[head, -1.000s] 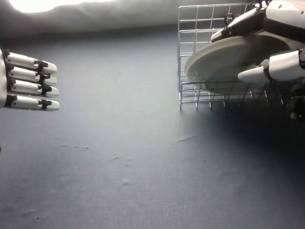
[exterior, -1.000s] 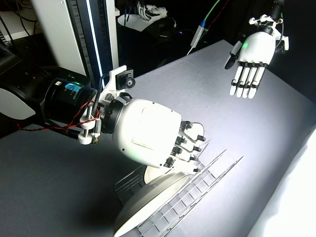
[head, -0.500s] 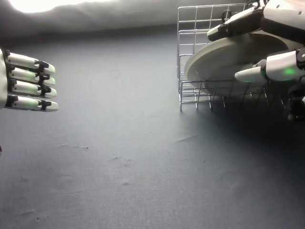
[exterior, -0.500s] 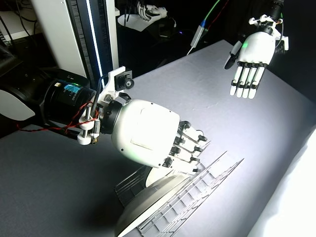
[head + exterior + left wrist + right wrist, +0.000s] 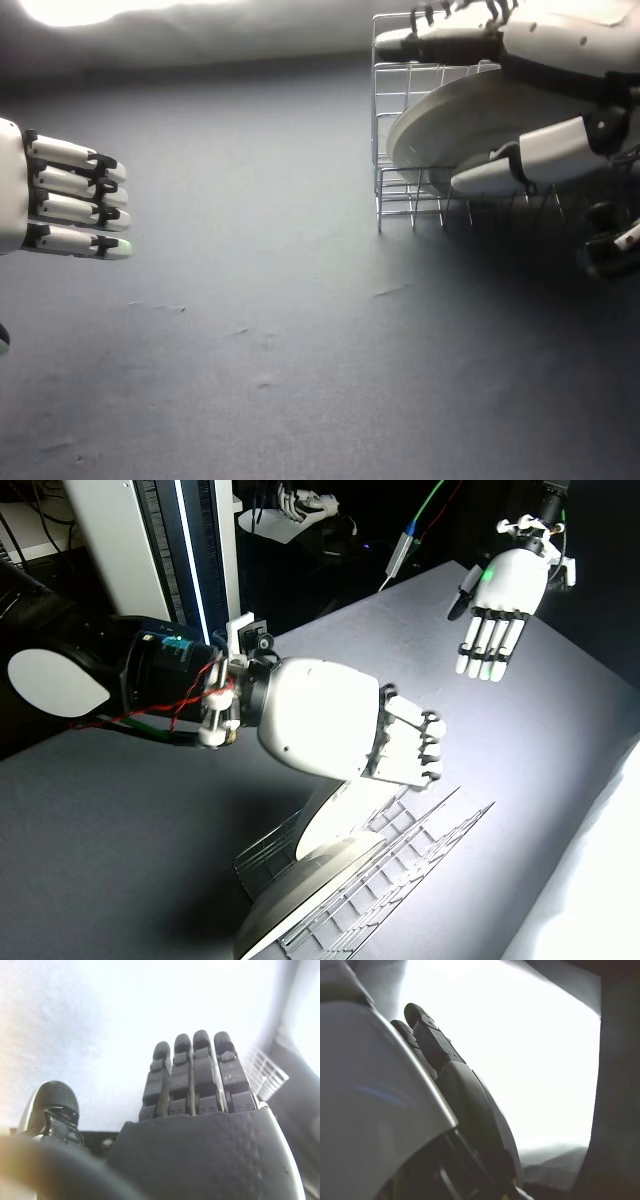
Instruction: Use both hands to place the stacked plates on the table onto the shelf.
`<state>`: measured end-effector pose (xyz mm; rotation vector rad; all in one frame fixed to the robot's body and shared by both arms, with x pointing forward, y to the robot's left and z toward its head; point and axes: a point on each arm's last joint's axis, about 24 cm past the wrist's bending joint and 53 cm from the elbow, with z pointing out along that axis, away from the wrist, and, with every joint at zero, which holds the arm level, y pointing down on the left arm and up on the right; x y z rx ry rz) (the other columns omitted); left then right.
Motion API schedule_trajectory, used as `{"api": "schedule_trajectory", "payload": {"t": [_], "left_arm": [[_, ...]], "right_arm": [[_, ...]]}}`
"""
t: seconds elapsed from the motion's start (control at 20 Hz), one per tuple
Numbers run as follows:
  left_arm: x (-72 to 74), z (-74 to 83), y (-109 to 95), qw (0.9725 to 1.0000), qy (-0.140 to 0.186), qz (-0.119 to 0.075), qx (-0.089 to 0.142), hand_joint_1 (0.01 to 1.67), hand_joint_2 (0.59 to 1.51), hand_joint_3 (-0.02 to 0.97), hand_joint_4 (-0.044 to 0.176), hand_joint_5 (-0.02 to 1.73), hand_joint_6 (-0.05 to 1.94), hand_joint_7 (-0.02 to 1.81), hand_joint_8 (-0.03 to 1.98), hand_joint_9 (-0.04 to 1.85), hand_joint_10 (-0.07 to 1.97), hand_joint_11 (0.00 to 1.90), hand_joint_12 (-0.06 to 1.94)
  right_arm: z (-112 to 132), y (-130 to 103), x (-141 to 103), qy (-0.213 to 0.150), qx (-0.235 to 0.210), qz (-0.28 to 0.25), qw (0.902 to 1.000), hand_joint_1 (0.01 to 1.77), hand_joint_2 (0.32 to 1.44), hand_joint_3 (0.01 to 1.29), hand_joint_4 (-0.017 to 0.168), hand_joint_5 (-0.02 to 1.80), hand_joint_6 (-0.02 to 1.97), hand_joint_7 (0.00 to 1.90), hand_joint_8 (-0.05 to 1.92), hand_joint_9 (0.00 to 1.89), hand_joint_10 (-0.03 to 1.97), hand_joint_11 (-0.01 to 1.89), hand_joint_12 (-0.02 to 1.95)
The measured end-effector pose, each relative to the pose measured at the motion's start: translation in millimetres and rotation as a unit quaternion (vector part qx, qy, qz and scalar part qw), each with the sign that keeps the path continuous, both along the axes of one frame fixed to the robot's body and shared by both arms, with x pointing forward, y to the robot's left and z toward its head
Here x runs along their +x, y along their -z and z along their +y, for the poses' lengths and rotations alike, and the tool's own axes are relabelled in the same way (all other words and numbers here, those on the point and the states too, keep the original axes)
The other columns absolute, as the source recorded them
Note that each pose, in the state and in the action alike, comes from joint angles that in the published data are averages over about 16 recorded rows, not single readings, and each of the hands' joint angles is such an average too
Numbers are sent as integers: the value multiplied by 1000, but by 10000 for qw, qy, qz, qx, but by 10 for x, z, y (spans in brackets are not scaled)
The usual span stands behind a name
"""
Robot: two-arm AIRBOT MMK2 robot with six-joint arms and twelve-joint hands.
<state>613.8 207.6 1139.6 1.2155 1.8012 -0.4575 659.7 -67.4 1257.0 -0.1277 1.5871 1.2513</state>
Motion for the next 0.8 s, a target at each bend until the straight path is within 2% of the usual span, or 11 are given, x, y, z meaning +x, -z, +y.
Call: {"api": "schedule_trajectory", "payload": {"t": [0.25,0.45,0.8], "left_arm": [[-30,-32,4,10000,27,58,-34,20,1153,14,5,146,3,158,19,138,12,16,251],[-39,-41,-2,9999,32,87,-60,20,1151,15,5,147,2,159,19,138,12,16,261],[-38,-47,-13,9999,31,97,-85,20,1151,16,5,137,2,149,19,124,12,16,220]], "right_arm": [[195,-100,-182,-456,-527,-848,9940,873,989,13,0,198,-1,249,20,224,18,13,664],[338,-118,-374,-878,-993,-1565,9787,817,986,14,1,151,-1,191,21,175,18,13,543],[466,-88,-581,-1304,-1397,-2188,9569,770,983,14,4,136,-1,161,20,147,18,13,464]]}}
